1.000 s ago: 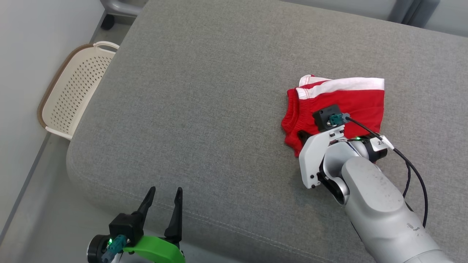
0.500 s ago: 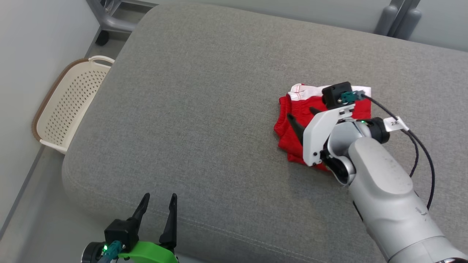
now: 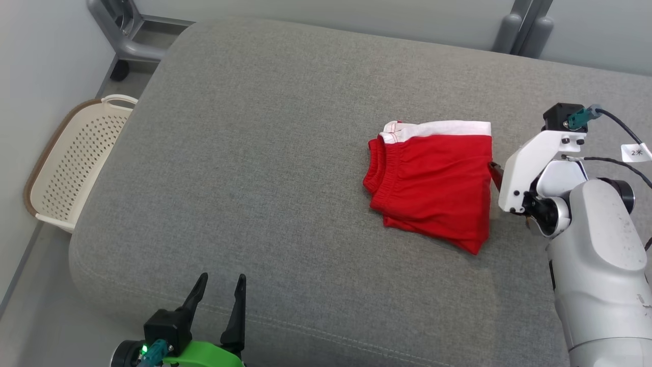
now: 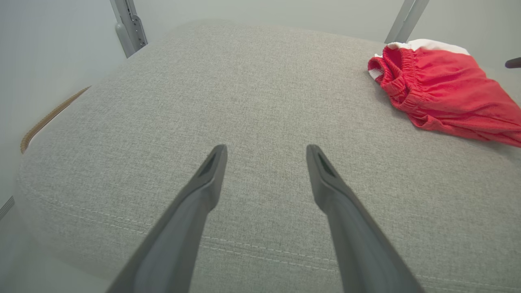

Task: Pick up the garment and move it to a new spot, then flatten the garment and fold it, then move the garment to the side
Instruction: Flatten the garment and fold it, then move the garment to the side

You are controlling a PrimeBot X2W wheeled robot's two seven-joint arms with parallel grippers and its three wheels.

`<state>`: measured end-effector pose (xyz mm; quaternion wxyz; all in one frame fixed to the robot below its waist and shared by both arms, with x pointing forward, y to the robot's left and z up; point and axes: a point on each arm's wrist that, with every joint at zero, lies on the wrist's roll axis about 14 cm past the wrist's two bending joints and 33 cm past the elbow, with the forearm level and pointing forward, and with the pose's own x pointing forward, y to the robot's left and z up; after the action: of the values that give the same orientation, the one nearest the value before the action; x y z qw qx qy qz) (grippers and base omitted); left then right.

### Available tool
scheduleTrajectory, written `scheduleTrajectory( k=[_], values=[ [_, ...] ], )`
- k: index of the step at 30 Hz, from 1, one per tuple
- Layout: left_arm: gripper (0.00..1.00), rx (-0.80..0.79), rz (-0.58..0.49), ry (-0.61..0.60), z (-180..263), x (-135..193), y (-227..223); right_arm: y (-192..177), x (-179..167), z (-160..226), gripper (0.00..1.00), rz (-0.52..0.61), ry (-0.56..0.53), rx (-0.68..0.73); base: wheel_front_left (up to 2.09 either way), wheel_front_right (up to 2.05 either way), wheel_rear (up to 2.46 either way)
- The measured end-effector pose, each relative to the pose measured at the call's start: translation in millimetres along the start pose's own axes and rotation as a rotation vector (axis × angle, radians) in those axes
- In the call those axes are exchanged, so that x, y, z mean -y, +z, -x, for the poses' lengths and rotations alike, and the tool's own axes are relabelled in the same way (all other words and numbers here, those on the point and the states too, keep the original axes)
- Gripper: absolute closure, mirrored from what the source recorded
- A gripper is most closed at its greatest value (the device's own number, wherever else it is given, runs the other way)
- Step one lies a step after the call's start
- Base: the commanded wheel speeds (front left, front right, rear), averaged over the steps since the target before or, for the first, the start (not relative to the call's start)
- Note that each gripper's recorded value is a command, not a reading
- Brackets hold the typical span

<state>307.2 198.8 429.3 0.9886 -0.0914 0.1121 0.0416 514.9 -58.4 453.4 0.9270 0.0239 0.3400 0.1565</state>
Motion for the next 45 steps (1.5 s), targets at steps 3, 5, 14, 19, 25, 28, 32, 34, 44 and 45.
scheduleTrajectory(
  k=[3,5,14,19,25,28,32,34,44,45],
  values=[
    [0.0,-0.012,-0.001,-0.001,-1,1,-3,-9,1,-3,0.0,-0.008,0.002,-0.034,0.0,0.0,0.0],
    [0.0,-0.018,-0.002,-0.001,-2,0,-4,-16,0,-6,0.0,-0.01,0.009,-0.058,0.0,0.0,0.0],
    [0.0,-0.038,-0.003,0.01,-5,-3,-9,-38,-13,-18,0.0,-0.018,0.055,-0.121,0.0,0.0,0.0],
    [0.0,-0.04,-0.007,0.017,-8,-5,-9,-56,-13,-28,0.15,-0.068,0.07,-0.167,0.0,0.0,0.0],
    [0.0,-0.053,-0.001,0.029,-8,-8,-14,-57,-11,-39,0.8,-0.107,0.068,-0.166,0.0,0.0,0.0],
    [0.0,-0.052,-0.002,0.029,-10,-8,-14,-55,-9,-41,1.0,-0.113,0.061,-0.157,0.0,0.0,0.0],
    [0.0,-0.048,-0.002,0.023,-12,-6,-12,-53,-9,-41,1.0,-0.112,0.056,-0.146,0.0,0.0,0.0],
    [0.0,-0.045,-0.003,0.017,-13,-5,-12,-51,-8,-39,1.0,-0.108,0.052,-0.138,0.0,0.0,0.0],
    [0.0,-0.016,-0.015,-0.07,-30,20,-3,-25,11,-16,1.0,0.027,-0.011,-0.095,0.0,0.0,0.0],
    [0.0,-0.014,-0.016,-0.084,-33,24,-2,-22,15,-13,1.0,0.044,-0.023,-0.089,0.0,0.0,0.0]
  ],
)
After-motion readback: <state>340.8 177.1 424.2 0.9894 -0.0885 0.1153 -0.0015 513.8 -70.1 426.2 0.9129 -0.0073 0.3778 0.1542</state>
